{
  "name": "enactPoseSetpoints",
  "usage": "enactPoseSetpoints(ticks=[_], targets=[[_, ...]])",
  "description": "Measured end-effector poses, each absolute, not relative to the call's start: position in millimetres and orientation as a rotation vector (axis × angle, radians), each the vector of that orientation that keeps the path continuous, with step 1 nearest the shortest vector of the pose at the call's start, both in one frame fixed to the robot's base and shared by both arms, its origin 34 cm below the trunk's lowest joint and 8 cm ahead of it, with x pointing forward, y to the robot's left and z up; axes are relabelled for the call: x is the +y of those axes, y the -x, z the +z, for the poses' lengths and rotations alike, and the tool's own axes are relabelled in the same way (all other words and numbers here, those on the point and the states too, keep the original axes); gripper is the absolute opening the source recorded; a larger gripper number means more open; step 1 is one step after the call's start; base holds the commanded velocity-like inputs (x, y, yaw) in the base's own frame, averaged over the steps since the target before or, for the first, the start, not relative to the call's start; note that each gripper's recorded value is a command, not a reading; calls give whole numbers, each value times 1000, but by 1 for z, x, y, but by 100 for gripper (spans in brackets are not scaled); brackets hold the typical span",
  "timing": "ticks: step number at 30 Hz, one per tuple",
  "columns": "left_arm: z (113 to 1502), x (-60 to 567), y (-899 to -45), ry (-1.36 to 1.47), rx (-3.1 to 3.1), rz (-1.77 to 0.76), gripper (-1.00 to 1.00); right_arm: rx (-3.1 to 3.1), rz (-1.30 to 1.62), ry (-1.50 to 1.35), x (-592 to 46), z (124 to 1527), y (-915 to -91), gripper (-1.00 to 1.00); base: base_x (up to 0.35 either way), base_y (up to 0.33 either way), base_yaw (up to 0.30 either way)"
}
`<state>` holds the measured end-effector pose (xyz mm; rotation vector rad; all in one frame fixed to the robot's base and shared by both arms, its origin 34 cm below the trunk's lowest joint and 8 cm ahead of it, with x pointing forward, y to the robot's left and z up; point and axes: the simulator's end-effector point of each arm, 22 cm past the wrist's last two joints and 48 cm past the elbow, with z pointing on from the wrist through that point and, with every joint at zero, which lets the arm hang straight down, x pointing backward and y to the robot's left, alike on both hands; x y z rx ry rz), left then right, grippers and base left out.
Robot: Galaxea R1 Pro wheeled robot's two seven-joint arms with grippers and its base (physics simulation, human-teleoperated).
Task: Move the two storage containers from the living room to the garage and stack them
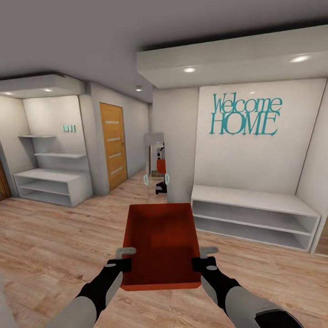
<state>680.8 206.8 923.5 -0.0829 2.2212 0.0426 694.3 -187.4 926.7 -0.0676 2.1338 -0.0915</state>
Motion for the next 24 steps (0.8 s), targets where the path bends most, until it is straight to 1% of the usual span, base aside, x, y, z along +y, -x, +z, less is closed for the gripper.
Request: enactPoseSetpoints(ticks=[7,16,24], targets=[[923,207,-681,83,2221,42,-100,2134,-91,67,-187,927,-694,-100,324,0,24],[924,207,-681,83,2221,43,-100,2134,-91,68,-187,927,-694,-100,324,0,225],[924,206,-681,83,2221,43,-100,2133,-92,68,-188,927,-694,-100,324,0,30]])
